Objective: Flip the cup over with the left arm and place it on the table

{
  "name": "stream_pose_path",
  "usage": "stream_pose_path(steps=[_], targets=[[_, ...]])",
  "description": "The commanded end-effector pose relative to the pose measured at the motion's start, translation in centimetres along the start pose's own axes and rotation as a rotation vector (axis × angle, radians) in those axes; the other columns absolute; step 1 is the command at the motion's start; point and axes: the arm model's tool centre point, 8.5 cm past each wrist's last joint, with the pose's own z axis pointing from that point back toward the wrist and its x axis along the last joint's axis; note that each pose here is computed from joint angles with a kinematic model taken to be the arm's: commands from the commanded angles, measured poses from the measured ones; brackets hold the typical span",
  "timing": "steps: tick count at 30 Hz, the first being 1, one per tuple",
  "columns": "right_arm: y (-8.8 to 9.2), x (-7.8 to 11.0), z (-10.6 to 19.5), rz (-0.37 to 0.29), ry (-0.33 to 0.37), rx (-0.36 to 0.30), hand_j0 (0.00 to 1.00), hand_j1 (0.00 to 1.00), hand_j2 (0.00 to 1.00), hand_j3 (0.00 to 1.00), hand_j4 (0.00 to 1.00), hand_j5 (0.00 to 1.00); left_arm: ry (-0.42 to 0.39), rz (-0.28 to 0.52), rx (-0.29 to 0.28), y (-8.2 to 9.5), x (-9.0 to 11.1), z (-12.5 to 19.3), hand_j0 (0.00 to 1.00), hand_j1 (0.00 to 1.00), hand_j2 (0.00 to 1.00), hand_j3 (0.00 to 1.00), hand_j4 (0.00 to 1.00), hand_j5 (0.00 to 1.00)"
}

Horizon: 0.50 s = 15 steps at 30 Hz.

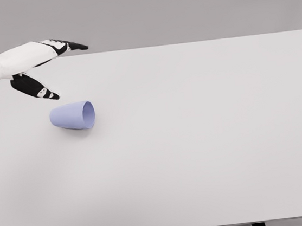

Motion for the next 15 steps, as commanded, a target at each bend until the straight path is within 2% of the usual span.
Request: stream_pose_path(steps=[1, 2, 3, 4, 7, 10, 11, 12, 13, 14, 15], targets=[[0.0, 0.0, 0.0, 0.0, 0.0, 0.0, 1.0, 1.0, 1.0, 1.0, 1.0, 1.0, 0.004, -0.039, -0.083, -0.9, -1.1, 4.2, 1.0, 1.0, 1.0, 1.0, 1.0, 1.0], [0.0, 0.0, 0.0, 0.0, 0.0, 0.0, 1.0, 1.0, 1.0, 1.0, 1.0, 1.0, -0.06, -0.019, -0.074, -0.8, -0.6, 5.0, 1.0, 1.0, 1.0, 1.0, 1.0, 1.0], [0.0, 0.0, 0.0, 0.0, 0.0, 0.0, 1.0, 1.0, 1.0, 1.0, 1.0, 1.0, -0.096, -0.009, -0.095, -1.6, -0.5, 5.2, 1.0, 1.0, 1.0, 1.0, 1.0, 1.0], [0.0, 0.0, 0.0, 0.0, 0.0, 0.0, 1.0, 1.0, 1.0, 1.0, 1.0, 1.0, -0.097, 0.008, -0.104, -2.2, -0.6, 4.9, 1.0, 1.0, 1.0, 1.0, 1.0, 1.0], [0.0, 0.0, 0.0, 0.0, 0.0, 0.001, 1.0, 1.0, 1.0, 1.0, 1.0, 1.0, -0.102, 0.067, -0.073, -2.3, -0.9, 3.9, 1.0, 1.0, 1.0, 1.0, 1.0, 1.0], [0.0, 0.0, 0.0, 0.0, 0.0, 0.0, 1.0, 1.0, 1.0, 1.0, 1.0, 1.0, -0.071, 0.149, -0.072, -3.5, -0.7, 0.6, 1.0, 1.0, 1.0, 1.0, 1.0, 1.0], [0.0, 0.0, 0.0, 0.0, 0.0, 0.0, 1.0, 1.0, 1.0, 1.0, 1.0, 1.0, -0.01, 0.21, -0.068, -4.1, -1.0, -0.7, 1.0, 1.0, 1.0, 1.0, 1.0, 1.0], [0.0, 0.0, 0.0, 0.0, 0.0, 0.001, 1.0, 1.0, 1.0, 1.0, 1.0, 1.0, 0.104, 0.279, -0.035, -5.0, -2.0, -1.4, 1.0, 1.0, 1.0, 1.0, 1.0, 1.0], [0.0, 0.0, 0.0, 0.0, 0.0, 0.0, 1.0, 1.0, 1.0, 1.0, 1.0, 1.0, 0.152, 0.302, 0.035, -5.3, -2.6, -1.4, 1.0, 1.0, 1.0, 1.0, 1.0, 1.0], [0.0, 0.0, 0.0, 0.0, 0.0, 0.001, 1.0, 1.0, 1.0, 1.0, 1.0, 1.0, 0.181, 0.316, 0.142, -6.3, -3.0, -1.2, 1.0, 1.0, 1.0, 1.0, 1.0, 1.0], [0.0, 0.0, 0.0, 0.0, 0.0, 0.0, 1.0, 1.0, 1.0, 1.0, 1.0, 1.0, 0.18, 0.318, 0.197, -6.5, -3.0, -1.2, 1.0, 1.0, 1.0, 1.0, 1.0, 1.0]])
